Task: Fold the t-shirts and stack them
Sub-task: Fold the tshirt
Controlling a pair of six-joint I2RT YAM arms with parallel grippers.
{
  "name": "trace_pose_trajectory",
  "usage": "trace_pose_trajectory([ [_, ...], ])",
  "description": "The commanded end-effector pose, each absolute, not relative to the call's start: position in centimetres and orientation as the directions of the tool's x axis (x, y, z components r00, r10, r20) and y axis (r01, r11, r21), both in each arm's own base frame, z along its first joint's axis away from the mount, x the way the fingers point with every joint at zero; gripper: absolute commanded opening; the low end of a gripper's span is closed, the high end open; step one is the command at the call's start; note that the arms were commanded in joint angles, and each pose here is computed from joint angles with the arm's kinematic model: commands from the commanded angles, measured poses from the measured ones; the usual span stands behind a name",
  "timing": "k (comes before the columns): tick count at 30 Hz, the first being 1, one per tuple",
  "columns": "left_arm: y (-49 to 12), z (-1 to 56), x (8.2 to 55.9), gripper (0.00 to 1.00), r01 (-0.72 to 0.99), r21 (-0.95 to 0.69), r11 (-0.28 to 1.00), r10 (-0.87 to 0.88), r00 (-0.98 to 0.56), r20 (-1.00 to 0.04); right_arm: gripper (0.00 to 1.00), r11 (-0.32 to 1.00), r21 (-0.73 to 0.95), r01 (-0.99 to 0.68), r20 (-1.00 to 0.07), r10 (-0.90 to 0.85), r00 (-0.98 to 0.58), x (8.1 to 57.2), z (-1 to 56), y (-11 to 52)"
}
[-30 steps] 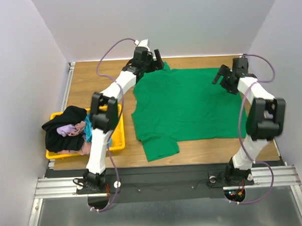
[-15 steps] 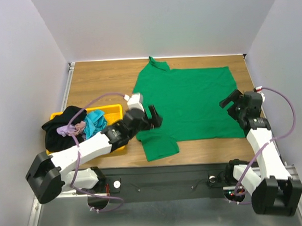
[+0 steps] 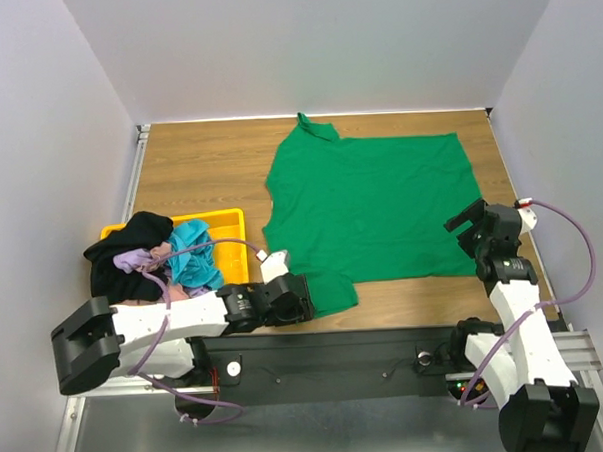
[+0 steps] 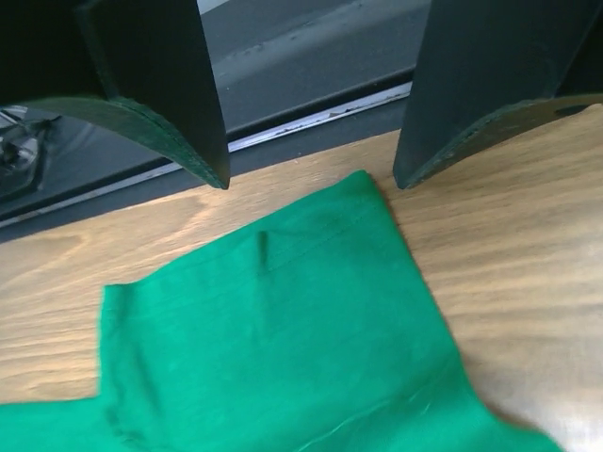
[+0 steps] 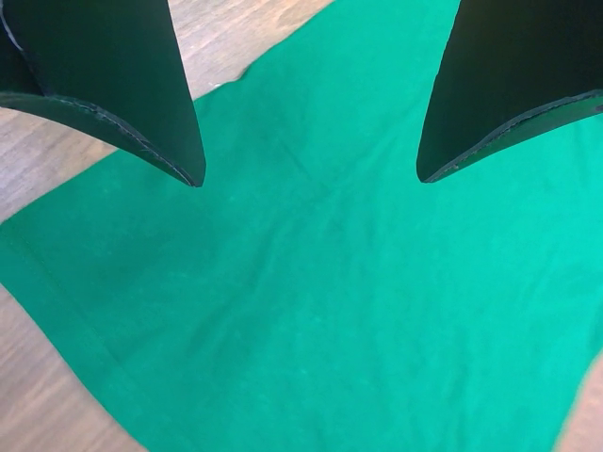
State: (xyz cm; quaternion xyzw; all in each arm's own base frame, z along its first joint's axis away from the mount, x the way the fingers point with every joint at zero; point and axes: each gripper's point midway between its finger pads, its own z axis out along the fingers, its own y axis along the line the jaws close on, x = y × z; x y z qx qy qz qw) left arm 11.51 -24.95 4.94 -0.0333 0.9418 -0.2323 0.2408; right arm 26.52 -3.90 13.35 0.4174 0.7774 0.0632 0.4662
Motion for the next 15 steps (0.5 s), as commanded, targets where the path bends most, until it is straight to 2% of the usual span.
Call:
trace_pose_trajectory([
  [1,-25.4,3.9,10.9,0.77,0.037,-0.417,0.908,-0.15,-0.901,-0.408,1.0,0.631,0.456,0.628,-0.679,0.702,-0.213,26.7,12.7,-4.8],
  [6,-25.2,3.0,11.9,0.68,0.019,-0.313,0.949,-0.124,-0.894,-0.431,1.0,0.633,0.425,0.647,-0.673,0.699,-0.241,26.5,11.6,-4.9],
  [9,-24.6,2.1,12.3,0.58,-0.003,-0.226,0.974,-0.104,-0.894,-0.437,1.0,0.627,0.414,0.659,-0.675,0.698,-0.241,26.2,11.4,-5.1],
  [12,-24.9,1.7,12.1,0.33,0.034,-0.192,0.981,-0.051,-0.906,-0.419,1.0,0.614,0.395,0.683,-0.677,0.698,-0.236,25.6,11.2,-5.5],
  [13,-24.9,1.5,11.9,0.17,0.04,-0.185,0.982,-0.041,-0.91,-0.413,1.0,0.602,0.378,0.703,-0.679,0.697,-0.231,25.2,11.1,-5.9],
  [14,-24.6,1.3,11.7,0.05,0.042,-0.179,0.983,-0.035,-0.913,-0.406,1.0,0.594,0.367,0.716,-0.681,0.696,-0.228,24.9,11.0,-6.1],
  [15,-24.3,1.3,11.7,0.0,0.038,-0.172,0.984,-0.037,-0.912,-0.408,1.0,0.584,0.346,0.734,-0.675,0.698,-0.238,24.2,10.7,-6.2],
])
